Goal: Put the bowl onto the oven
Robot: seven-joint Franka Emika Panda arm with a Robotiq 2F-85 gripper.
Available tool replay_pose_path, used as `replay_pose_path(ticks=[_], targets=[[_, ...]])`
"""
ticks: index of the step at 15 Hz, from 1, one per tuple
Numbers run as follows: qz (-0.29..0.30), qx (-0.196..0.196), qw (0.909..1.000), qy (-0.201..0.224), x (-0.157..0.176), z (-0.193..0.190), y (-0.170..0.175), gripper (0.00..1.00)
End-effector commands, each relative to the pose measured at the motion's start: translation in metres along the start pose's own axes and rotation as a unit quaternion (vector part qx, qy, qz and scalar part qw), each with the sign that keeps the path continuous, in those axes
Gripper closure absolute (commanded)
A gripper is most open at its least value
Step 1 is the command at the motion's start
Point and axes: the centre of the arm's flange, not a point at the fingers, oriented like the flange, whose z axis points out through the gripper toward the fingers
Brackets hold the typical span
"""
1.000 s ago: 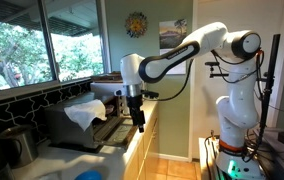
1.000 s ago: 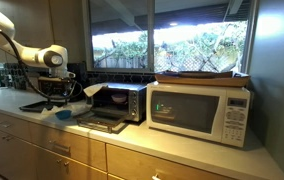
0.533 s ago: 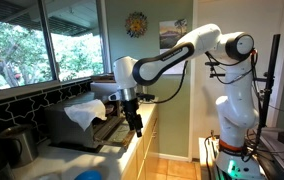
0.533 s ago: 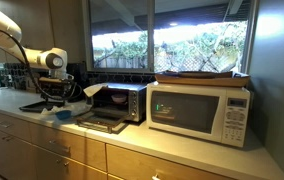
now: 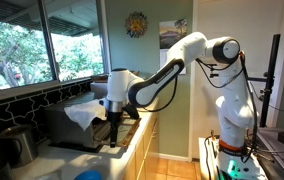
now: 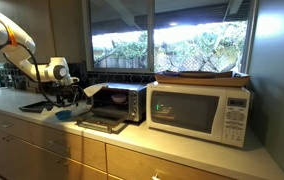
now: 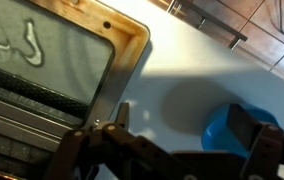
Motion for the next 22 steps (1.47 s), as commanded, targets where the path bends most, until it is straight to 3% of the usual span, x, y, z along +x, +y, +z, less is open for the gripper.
replay_pose_path(ticks=[1,4,9,11,13,14,15,16,18,22], targets=[[0.017,-0.013,0.9996,0.02,0.035,0.032,-0.025,0.0],[0.003,0.024,0.9992,0.033,0.041,0.031,-0.048,0.0],[-0.009,0.092,0.9938,0.062,0.049,0.053,-0.056,0.0],[-0.006,0.108,0.992,0.065,0.052,0.065,-0.055,0.11],[-0.003,0.114,0.9914,0.063,0.054,0.077,-0.052,0.13],[-0.001,0.117,0.9912,0.062,0.054,0.083,-0.05,0.2],[0.002,0.118,0.9911,0.061,0.055,0.086,-0.048,0.16],[0.005,0.12,0.9909,0.06,0.056,0.09,-0.046,0.2],[0.01,0.123,0.9908,0.055,0.056,0.097,-0.043,0.42],[0.013,0.126,0.9906,0.052,0.057,0.101,-0.038,0.73]])
